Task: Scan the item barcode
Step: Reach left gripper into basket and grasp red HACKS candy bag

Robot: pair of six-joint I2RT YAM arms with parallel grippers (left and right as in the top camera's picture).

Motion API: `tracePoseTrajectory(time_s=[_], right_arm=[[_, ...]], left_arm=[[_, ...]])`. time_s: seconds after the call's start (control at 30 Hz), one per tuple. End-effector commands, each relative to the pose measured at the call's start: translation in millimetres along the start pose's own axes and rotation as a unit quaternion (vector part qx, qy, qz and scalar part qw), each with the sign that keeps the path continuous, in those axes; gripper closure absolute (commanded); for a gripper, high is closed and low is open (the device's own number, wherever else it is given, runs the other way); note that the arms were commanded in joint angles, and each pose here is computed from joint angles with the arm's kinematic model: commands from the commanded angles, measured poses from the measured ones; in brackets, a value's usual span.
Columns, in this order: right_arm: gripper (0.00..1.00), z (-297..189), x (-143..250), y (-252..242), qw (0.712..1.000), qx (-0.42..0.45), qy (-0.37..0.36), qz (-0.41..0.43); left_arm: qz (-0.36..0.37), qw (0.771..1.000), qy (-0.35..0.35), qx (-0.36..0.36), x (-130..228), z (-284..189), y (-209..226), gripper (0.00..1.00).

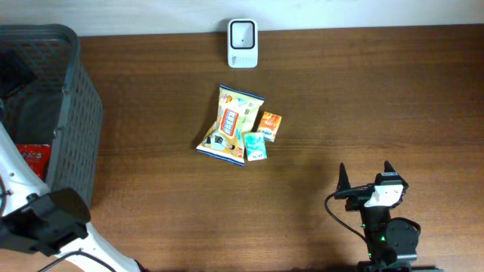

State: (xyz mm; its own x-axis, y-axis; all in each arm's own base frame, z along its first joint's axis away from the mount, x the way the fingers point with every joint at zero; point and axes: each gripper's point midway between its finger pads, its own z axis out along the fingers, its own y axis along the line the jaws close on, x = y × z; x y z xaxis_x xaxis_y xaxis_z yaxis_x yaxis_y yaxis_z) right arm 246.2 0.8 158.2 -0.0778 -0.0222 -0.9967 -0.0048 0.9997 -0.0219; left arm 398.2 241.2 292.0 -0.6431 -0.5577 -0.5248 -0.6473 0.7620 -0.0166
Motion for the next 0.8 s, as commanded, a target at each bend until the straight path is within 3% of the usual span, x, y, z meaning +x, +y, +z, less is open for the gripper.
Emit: tracePoseTrajectory(time_s=[0.0, 0.13, 0.27, 0.47, 0.77], right_arm=[[0.01, 0, 4, -2, 1.000, 0.004, 0.003, 0.006], [0.01, 0, 4, -2, 1.000, 0.004, 0.003, 0.006], [0.02, 0, 4, -2, 1.000, 0.004, 0.003, 0.006], [0.01, 0, 4, -2, 1.000, 0.004, 0.003, 0.006], [0.01, 0, 4, -2, 1.000, 0.004, 0.003, 0.006]], left_arm=[[0.012, 0.997, 0.014, -0.073, 0, 22, 24, 0.08], [0.027, 0.983, 0.063, -0.168, 17, 46, 55, 0.10], [0.044, 0.974, 0.121, -0.188, 39, 67, 62, 0.16], [0.066, 0.939, 0.192, -0.279, 83, 102, 91, 0.16], [0.096, 0.909, 0.206, -0.348, 121, 150, 116, 0.16]])
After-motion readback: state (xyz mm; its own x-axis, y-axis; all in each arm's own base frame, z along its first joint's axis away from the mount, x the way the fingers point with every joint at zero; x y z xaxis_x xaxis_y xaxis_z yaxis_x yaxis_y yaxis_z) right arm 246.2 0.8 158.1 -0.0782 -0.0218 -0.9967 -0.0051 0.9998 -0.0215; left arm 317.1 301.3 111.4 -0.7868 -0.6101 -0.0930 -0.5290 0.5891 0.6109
